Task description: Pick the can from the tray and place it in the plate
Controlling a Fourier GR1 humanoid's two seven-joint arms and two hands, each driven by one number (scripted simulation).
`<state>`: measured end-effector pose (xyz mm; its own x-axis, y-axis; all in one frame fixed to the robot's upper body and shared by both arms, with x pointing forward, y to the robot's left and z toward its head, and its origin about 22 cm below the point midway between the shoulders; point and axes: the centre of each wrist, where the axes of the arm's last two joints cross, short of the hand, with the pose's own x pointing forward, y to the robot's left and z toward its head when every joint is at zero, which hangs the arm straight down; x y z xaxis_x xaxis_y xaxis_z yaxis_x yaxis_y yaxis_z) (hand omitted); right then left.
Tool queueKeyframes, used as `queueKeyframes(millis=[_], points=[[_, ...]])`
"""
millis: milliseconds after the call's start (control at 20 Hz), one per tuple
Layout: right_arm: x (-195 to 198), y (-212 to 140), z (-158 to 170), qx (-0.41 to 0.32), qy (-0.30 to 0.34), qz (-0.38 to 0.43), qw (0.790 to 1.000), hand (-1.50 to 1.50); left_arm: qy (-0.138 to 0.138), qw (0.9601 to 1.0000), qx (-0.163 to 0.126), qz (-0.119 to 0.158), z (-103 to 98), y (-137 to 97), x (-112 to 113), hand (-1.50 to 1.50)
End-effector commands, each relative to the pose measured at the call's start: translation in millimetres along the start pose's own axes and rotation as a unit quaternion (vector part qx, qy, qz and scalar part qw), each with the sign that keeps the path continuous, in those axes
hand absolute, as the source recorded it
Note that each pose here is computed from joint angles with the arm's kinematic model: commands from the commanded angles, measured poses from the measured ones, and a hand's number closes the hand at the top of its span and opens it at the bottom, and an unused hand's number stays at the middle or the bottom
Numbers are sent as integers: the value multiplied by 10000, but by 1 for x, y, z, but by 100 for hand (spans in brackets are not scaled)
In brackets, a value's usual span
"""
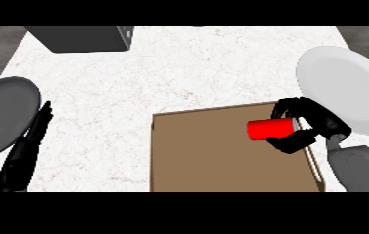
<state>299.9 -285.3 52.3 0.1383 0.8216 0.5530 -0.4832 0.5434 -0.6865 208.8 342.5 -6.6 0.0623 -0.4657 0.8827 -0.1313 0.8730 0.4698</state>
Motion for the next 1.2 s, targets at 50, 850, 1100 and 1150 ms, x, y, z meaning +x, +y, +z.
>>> queueKeyframes(millis=[50, 850, 1100, 1150], points=[[-67, -94, 49, -668, 796, 845, 9910, 150, -8, 10000, 83, 47, 2, 1, -1, 0], [-150, -229, 172, -3685, -440, 1265, 9199, 150, -151, 9998, -32, 116, -2, -1, 5, 0], [-167, -242, 197, -3868, -1675, 1040, 9008, 150, -173, 9997, -154, 74, 0, -3, 4, 0], [-180, -232, 199, -3710, -1890, 1038, 9033, 150, -221, 9997, -34, 22, -8, 7, 11, 0]])
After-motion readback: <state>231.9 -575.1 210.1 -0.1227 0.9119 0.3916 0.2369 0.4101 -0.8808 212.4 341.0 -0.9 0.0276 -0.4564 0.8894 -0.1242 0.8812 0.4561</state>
